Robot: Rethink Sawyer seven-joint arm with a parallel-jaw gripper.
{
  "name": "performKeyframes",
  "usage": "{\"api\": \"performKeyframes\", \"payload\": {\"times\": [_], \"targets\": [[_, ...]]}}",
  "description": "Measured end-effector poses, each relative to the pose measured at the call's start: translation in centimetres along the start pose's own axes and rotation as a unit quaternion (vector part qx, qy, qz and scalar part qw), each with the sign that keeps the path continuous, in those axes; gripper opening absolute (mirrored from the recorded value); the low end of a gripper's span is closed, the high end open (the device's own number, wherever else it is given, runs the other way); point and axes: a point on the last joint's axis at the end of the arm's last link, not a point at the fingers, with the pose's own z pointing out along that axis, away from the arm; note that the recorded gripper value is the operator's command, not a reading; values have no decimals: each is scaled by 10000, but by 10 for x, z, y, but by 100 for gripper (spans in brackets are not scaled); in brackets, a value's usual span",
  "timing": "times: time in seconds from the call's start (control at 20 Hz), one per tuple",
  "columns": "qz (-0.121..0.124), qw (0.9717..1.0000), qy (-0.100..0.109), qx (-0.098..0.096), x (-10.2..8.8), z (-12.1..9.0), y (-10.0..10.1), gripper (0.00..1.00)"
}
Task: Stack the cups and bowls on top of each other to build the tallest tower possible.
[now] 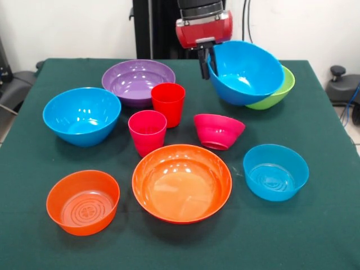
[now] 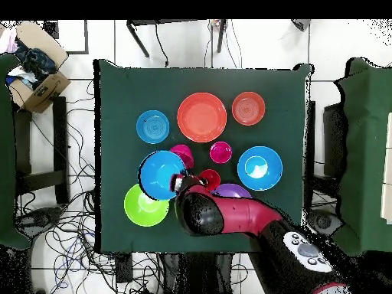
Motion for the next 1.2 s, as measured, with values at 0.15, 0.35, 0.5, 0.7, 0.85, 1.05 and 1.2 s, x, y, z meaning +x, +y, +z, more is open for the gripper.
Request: {"api": "performKeyframes", "payload": {"times": [0.15,0.35,0.5,0.7,0.85,1.05,1.2], "targets": [[-51,9997,146,190,16,6,-4,0],[-128,9976,345,581,39,13,-13,0],[-173,9961,372,786,48,15,-19,0],[-188,9943,265,1018,55,16,-31,0],[-102,9927,175,1189,61,16,-49,0],[-27,9913,116,1311,66,18,-64,0],[-31,9912,39,1326,69,21,-73,0]]}}
